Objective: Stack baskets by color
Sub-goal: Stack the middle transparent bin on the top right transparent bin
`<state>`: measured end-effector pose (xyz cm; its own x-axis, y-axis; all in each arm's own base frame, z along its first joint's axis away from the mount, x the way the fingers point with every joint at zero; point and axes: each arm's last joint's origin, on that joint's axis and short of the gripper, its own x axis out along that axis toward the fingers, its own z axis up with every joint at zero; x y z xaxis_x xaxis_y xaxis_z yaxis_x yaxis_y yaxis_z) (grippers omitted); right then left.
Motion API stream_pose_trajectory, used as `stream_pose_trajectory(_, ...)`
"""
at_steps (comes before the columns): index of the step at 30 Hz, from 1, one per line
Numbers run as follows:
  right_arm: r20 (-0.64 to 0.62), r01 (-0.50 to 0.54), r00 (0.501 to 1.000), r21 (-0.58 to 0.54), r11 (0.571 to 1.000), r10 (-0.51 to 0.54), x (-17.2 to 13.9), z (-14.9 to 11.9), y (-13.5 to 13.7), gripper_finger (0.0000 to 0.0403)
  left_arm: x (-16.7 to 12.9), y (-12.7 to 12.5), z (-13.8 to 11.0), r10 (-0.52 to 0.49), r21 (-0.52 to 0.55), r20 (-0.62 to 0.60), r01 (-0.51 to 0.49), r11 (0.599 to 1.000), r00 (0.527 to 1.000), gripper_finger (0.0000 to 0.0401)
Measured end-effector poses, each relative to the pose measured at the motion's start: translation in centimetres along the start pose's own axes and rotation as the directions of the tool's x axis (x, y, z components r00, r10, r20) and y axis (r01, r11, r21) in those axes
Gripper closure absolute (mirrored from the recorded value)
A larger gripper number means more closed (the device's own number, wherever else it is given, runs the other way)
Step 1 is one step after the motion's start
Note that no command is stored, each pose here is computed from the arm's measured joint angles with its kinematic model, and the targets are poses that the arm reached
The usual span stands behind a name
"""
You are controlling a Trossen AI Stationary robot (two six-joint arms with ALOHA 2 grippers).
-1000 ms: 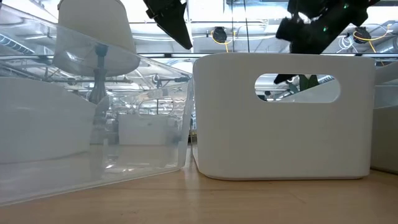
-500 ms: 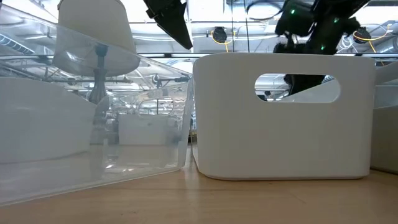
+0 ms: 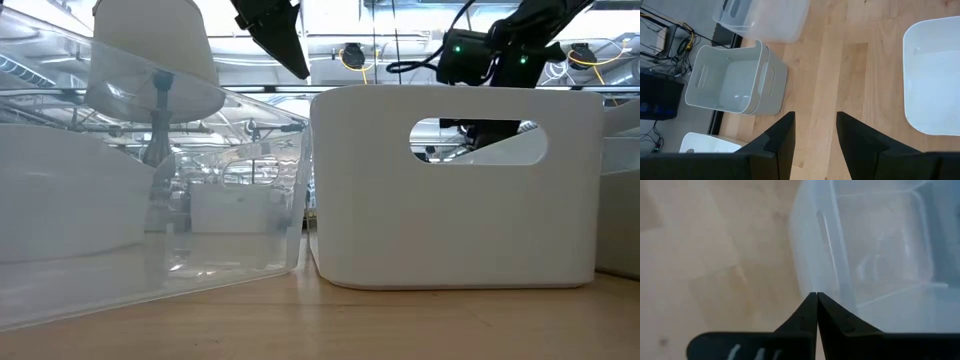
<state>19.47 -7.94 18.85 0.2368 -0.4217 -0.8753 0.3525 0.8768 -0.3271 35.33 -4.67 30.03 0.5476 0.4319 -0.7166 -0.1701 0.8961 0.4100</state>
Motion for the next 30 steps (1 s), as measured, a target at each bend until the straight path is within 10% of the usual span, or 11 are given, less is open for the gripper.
stream_pose_trajectory(30, 0.189, 0.036, 0.981, 0.018, 0.999, -0.039, -4.5, 0.0, -0.8, 0.0399, 0.0, 0.0, 0.0, -0.014, -0.006, -0.003, 0.014, 1.0, 1.0, 0.0256)
